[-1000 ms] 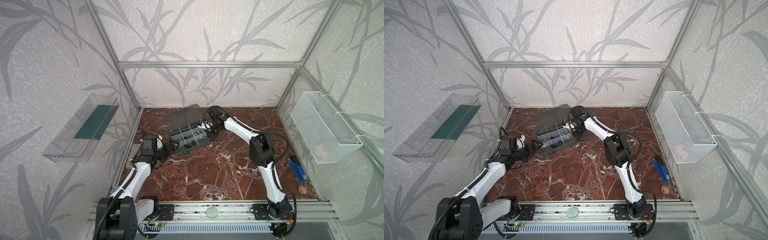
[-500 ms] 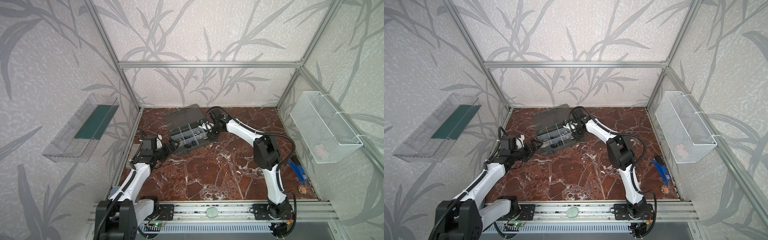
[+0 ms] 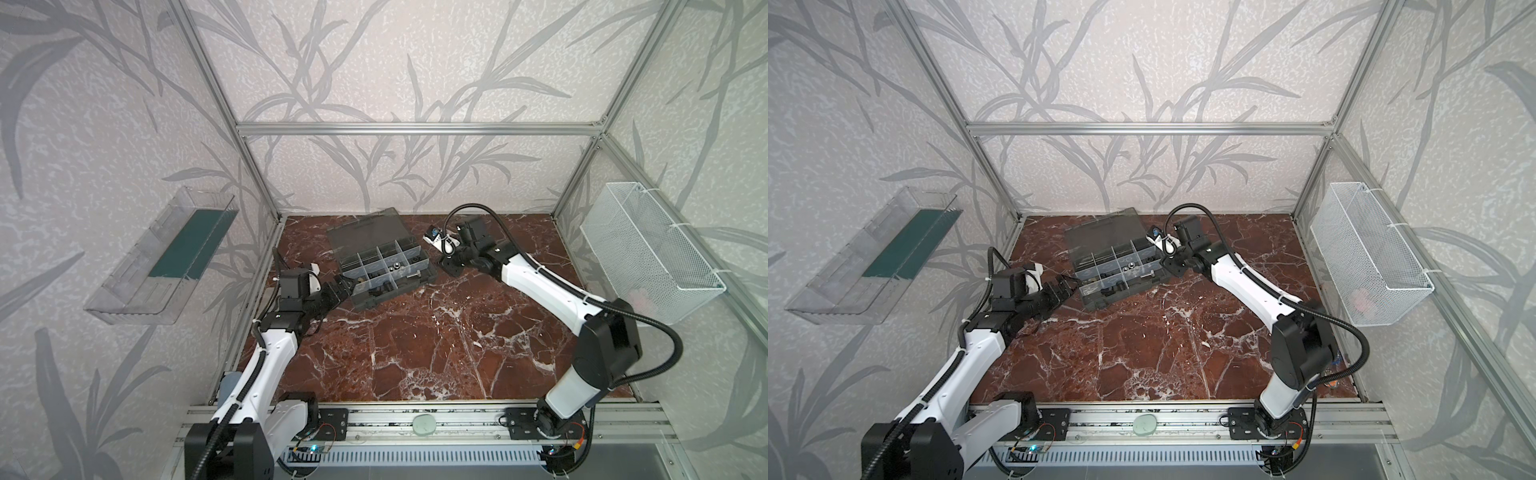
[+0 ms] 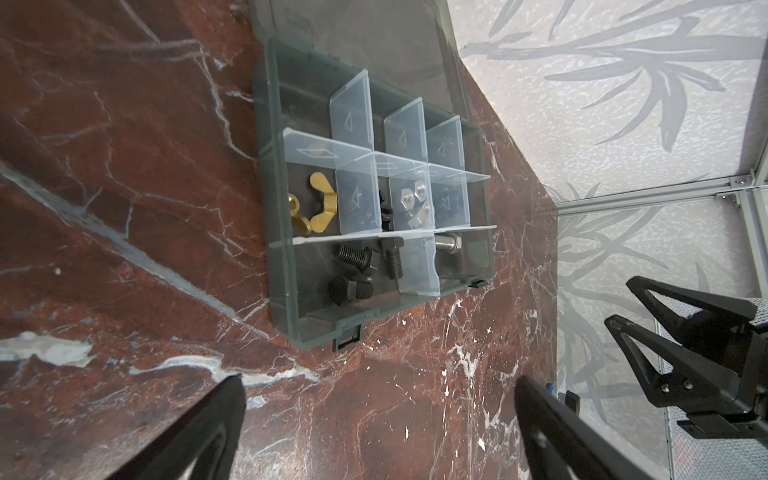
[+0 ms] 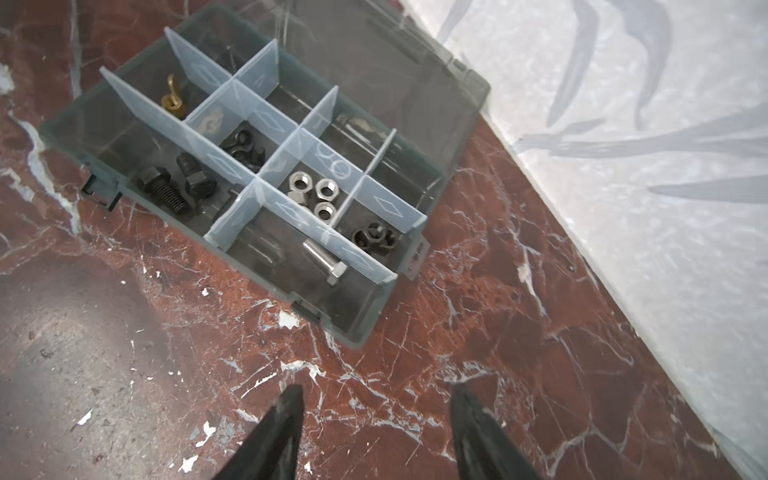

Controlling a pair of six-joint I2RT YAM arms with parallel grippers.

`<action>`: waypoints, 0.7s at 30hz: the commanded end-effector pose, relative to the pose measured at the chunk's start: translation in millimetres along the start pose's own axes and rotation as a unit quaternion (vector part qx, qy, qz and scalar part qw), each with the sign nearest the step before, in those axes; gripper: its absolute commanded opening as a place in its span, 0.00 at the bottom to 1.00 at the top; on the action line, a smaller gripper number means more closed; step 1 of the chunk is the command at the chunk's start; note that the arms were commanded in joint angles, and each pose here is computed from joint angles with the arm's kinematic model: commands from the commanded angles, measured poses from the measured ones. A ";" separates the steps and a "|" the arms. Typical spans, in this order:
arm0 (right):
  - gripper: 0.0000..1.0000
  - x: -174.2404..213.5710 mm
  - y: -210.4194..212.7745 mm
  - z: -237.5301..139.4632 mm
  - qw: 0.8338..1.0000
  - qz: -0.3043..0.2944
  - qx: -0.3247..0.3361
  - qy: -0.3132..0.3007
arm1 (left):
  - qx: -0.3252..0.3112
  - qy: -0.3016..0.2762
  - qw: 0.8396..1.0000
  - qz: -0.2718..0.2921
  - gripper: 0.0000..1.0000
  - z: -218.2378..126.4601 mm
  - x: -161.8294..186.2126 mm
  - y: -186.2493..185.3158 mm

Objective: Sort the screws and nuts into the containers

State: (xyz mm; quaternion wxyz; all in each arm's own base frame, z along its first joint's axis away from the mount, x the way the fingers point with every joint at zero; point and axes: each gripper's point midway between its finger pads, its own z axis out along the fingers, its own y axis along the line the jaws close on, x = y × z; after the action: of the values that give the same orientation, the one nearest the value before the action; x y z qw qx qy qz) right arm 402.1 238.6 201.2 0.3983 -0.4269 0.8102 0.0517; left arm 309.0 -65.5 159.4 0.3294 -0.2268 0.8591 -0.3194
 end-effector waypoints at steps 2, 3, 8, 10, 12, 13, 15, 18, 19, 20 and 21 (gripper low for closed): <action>0.63 19.5 -33.7 -25.4 0.995 0.076 0.052 -0.025 | -0.016 -0.056 0.998 0.027 0.99 -8.8 -24.8 -2.5; 0.63 28.4 -40.9 -30.9 0.994 0.091 0.063 -0.023 | -0.016 -0.064 0.997 0.030 0.99 -9.4 -27.9 -3.6; 0.67 82.8 -74.8 -40.8 0.982 0.118 0.150 -0.002 | -0.024 -0.087 0.995 0.045 1.00 -9.1 -40.7 -4.0; 0.71 100.9 -88.7 -40.8 0.974 0.133 0.183 -0.009 | -0.027 -0.092 0.994 0.058 0.99 -7.5 -44.5 -4.4; 0.72 117.4 -97.7 -38.4 0.968 0.157 0.195 -0.017 | -0.027 -0.100 0.992 0.068 0.99 -6.1 -48.0 -4.5; 0.72 123.7 -100.9 -37.5 0.965 0.172 0.200 -0.018 | -0.030 -0.105 0.992 0.069 1.00 -6.0 -49.8 -3.1; 0.72 137.0 -102.8 -33.5 0.958 0.207 0.200 -0.020 | -0.037 -0.122 0.989 0.074 1.00 -8.2 -55.1 -1.0; 0.72 152.9 -94.2 -22.5 0.957 0.209 0.199 -0.028 | -0.059 -0.154 0.983 0.082 0.99 -12.9 -62.7 7.5; 0.72 156.0 -93.1 -21.2 0.956 0.211 0.203 -0.033 | -0.066 -0.163 0.981 0.086 0.99 -14.7 -64.4 10.3; 0.71 161.5 -90.8 -19.8 0.955 0.210 0.207 -0.036 | -0.072 -0.170 0.978 0.094 0.99 -15.8 -65.7 12.5; 0.72 164.8 -90.2 -20.2 0.953 0.208 0.215 -0.043 | -0.080 -0.177 0.976 0.102 1.00 -17.5 -67.1 15.2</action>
State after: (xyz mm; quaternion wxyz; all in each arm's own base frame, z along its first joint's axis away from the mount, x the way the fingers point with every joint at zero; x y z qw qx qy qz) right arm 395.3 65.4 115.5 0.4463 -0.1718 0.8779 -0.0265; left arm 337.9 -25.4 179.4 0.4454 -0.2210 0.8402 -0.2167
